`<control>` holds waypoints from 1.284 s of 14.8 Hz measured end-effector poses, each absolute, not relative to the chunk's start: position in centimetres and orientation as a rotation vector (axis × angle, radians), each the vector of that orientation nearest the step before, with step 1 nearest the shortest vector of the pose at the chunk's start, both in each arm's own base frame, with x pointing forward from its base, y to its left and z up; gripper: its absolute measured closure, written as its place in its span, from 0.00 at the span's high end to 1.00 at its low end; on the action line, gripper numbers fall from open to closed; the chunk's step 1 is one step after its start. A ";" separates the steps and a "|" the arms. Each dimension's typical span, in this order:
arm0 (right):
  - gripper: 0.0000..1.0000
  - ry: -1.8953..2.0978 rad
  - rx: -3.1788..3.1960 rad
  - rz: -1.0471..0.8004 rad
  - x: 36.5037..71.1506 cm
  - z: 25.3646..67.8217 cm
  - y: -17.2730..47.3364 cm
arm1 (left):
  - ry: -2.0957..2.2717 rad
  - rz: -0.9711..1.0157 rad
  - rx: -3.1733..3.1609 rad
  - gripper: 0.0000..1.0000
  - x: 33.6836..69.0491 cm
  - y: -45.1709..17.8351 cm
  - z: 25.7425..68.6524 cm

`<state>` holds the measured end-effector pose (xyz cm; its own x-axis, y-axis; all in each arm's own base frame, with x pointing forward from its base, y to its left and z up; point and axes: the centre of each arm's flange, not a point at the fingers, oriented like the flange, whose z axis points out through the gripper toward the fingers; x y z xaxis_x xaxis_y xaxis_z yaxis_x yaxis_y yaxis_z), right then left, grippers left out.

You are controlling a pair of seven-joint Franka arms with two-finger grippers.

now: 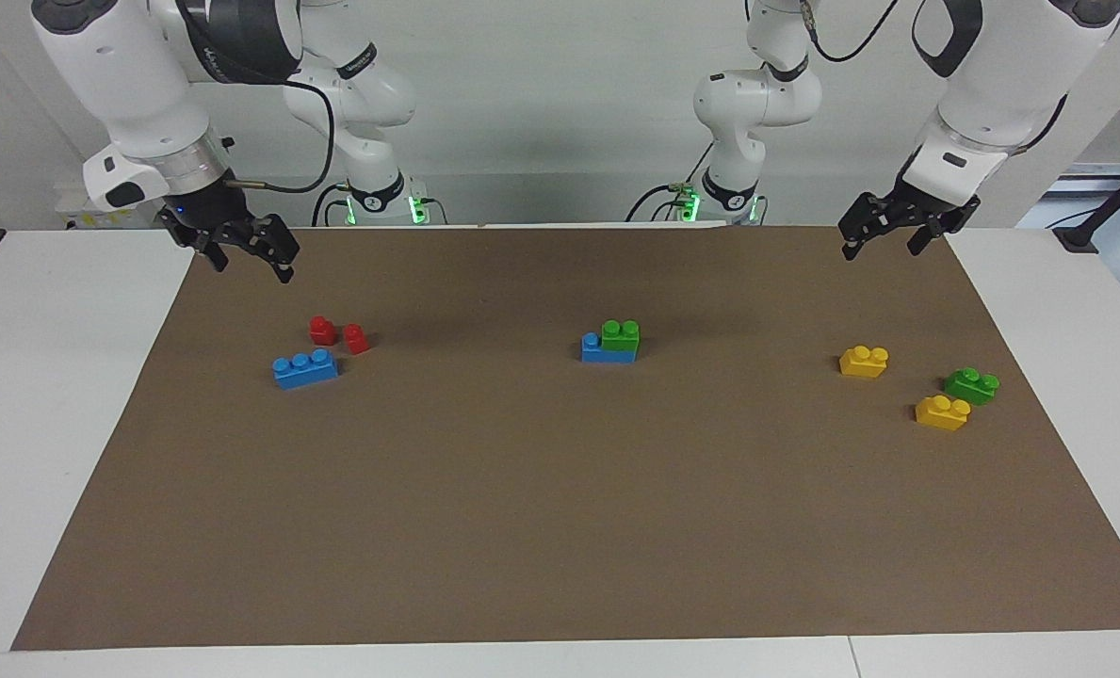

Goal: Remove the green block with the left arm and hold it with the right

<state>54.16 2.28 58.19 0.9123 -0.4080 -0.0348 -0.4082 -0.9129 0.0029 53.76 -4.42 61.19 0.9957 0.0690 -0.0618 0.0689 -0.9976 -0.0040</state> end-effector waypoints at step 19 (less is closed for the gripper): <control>1.00 1.589 -2.498 0.221 52.3 53.9 9.6 | -1.487 0.042 -2.824 1.00 49.7 -15.1 55.8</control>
